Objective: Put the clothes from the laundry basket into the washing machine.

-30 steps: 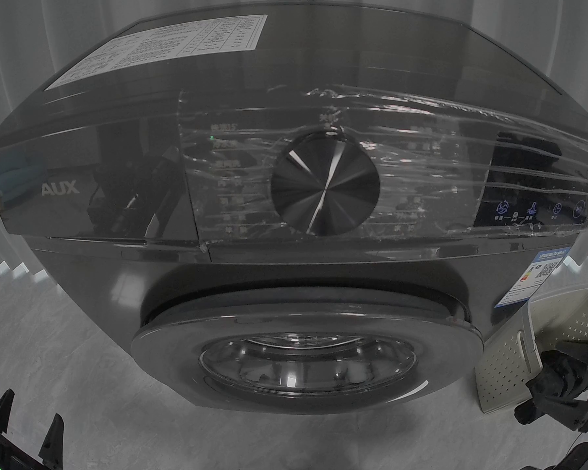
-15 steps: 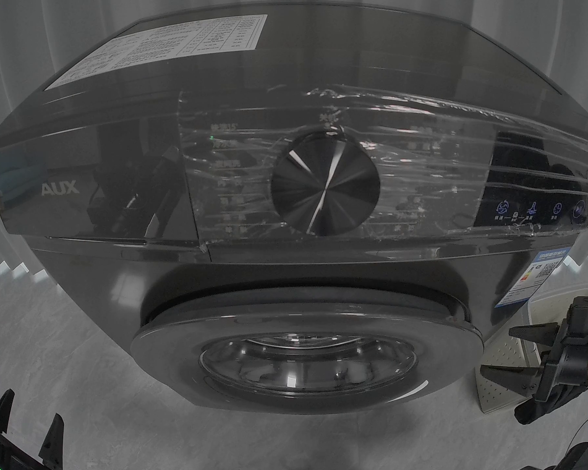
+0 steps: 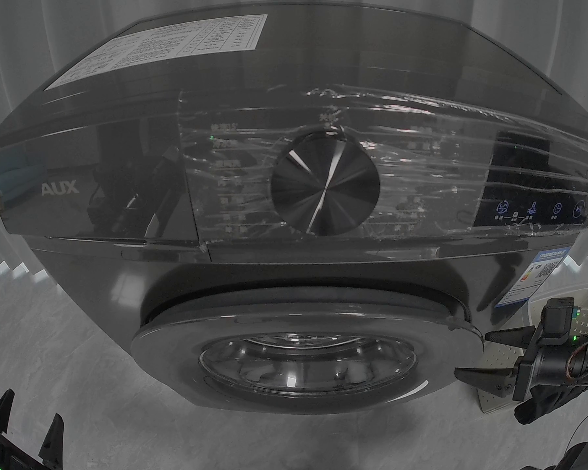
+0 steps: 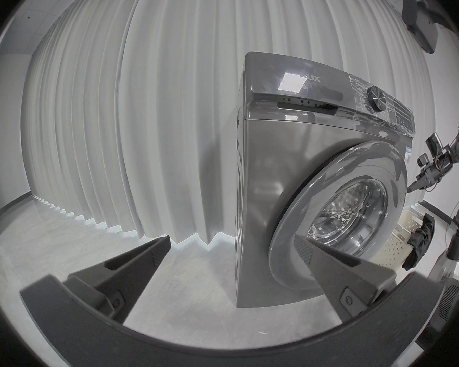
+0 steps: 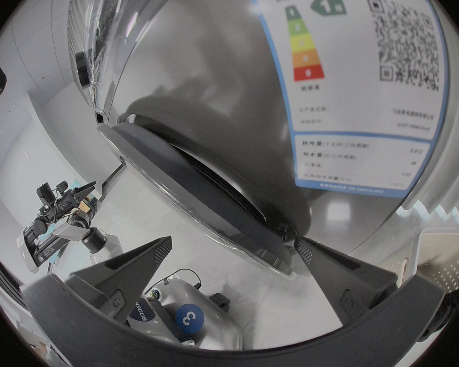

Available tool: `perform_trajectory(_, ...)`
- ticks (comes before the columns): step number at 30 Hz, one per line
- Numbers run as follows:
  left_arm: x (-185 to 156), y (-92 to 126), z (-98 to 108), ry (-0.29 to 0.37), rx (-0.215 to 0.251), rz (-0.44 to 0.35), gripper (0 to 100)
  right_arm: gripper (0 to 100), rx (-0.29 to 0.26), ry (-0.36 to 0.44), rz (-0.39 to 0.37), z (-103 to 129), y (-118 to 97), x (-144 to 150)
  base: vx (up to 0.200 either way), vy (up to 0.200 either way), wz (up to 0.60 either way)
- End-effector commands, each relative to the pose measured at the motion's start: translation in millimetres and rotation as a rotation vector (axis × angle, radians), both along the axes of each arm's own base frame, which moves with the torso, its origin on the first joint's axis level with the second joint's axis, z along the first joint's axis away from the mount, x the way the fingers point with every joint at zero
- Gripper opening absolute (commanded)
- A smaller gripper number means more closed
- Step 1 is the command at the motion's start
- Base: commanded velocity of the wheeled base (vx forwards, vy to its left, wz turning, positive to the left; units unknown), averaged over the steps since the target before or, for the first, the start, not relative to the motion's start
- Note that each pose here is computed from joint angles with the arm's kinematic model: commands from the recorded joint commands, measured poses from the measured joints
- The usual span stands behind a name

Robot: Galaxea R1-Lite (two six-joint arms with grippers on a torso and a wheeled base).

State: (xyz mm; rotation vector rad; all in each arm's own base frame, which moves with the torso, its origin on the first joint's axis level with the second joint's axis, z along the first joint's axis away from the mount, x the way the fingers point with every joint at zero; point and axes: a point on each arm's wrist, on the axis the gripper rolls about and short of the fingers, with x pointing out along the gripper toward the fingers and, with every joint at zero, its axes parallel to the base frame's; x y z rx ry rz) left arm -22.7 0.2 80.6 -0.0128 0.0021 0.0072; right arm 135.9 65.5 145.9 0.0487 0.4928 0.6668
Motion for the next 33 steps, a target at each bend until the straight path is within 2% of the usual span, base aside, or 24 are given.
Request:
perform_trajectory(1, -0.2, 0.0, -4.9, -0.002, -0.001, 0.0, 100, 100, -0.01, 0.02, 0.007, -2.7, 3.1, 5.7, 0.0, 0.0, 0.0)
perform_trajectory(6, -0.2, 0.0, -4.9, -0.002, -0.001, 0.0, 100, 100, 0.003, -0.008, 0.006, -1.0, 5.2, 10.6, 0.0, 0.0, 0.0)
perform_trajectory(12, -0.2, 0.0, -4.9, -0.002, -0.001, 0.0, 100, 100, -0.007, 0.003, 0.018, -5.0, 8.8, 15.4, 0.0, 0.0, 0.0)
perform_trajectory(16, -0.2, 0.0, -4.9, -0.002, -0.001, 0.0, 100, 100, -0.005, 0.02, 0.082, -7.5, 18.4, 10.7, 0.0, 0.0, 0.0)
perform_trajectory(20, -0.2, 0.0, -4.9, -0.002, -0.001, 0.0, 100, 100, -0.007, 0.027, 0.104, -9.0, 19.5, 6.1, 0.0, 0.0, 0.0)
perform_trajectory(27, -0.2, 0.0, -4.9, -0.002, -0.001, 0.0, 100, 100, 0.004, -0.018, 0.093, -5.3, 10.1, -8.2, -0.029, 0.0, 0.0)
perform_trajectory(32, -0.2, 0.0, -4.9, -0.002, -0.006, -0.001, 100, 100, 0.003, -0.031, 0.077, -1.7, 12.2, -1.2, -0.2, 0.0, 0.0)
perform_trajectory(33, -0.2, 0.0, -4.9, -0.002, -0.004, -0.001, 100, 100, -0.011, -0.016, 0.057, -1.9, 16.7, 11.9, -0.2, 0.0, 0.0)
